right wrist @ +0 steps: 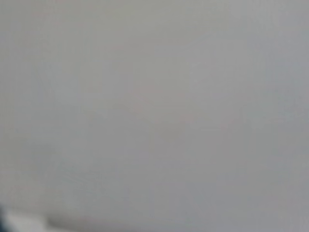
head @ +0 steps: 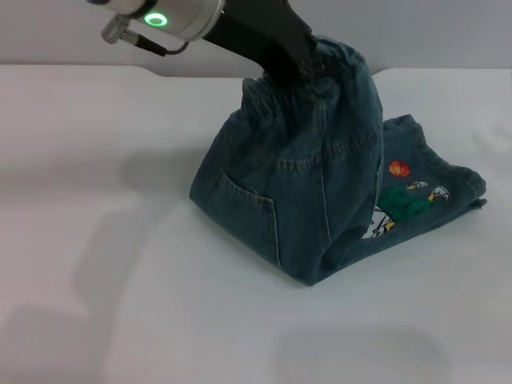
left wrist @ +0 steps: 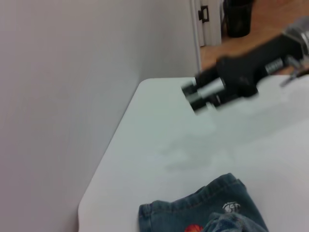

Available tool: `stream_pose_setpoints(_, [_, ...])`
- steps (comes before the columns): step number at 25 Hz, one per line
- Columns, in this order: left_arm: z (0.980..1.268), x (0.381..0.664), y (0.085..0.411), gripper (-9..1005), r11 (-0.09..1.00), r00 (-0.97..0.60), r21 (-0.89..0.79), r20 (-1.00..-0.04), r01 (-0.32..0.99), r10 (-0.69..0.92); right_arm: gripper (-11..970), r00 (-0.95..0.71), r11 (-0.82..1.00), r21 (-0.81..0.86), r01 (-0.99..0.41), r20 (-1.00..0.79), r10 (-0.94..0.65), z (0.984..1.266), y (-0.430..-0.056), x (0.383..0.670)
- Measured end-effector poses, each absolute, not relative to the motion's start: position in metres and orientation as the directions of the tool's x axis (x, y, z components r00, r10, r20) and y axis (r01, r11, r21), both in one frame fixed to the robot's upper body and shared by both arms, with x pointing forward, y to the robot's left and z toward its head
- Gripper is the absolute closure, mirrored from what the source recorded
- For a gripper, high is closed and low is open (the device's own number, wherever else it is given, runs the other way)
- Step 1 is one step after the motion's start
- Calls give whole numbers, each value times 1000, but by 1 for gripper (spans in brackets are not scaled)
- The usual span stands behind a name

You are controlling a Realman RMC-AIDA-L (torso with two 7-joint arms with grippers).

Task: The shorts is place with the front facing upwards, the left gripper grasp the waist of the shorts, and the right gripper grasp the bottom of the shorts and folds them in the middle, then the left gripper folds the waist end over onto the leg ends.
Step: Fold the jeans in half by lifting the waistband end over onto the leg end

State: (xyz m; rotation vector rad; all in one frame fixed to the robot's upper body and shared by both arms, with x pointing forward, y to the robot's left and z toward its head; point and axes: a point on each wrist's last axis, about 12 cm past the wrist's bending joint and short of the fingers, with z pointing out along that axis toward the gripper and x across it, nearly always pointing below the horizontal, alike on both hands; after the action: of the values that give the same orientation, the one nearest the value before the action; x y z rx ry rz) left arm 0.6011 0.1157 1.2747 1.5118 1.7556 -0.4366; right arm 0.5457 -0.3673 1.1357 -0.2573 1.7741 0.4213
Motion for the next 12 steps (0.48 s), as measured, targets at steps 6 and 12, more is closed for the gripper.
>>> stream_pose_setpoints(6, [1267, 598, 100, 928, 209, 27, 235, -724, 949, 689, 501, -207, 925, 156, -345, -974, 87, 1138, -382, 543])
stream_pose_setpoints(12, [1254, 600, 86, 928, 211, 30, 226, -747, 951, 665, 502, -218, 921, 167, -351, -971, 93, 1134, -379, 544])
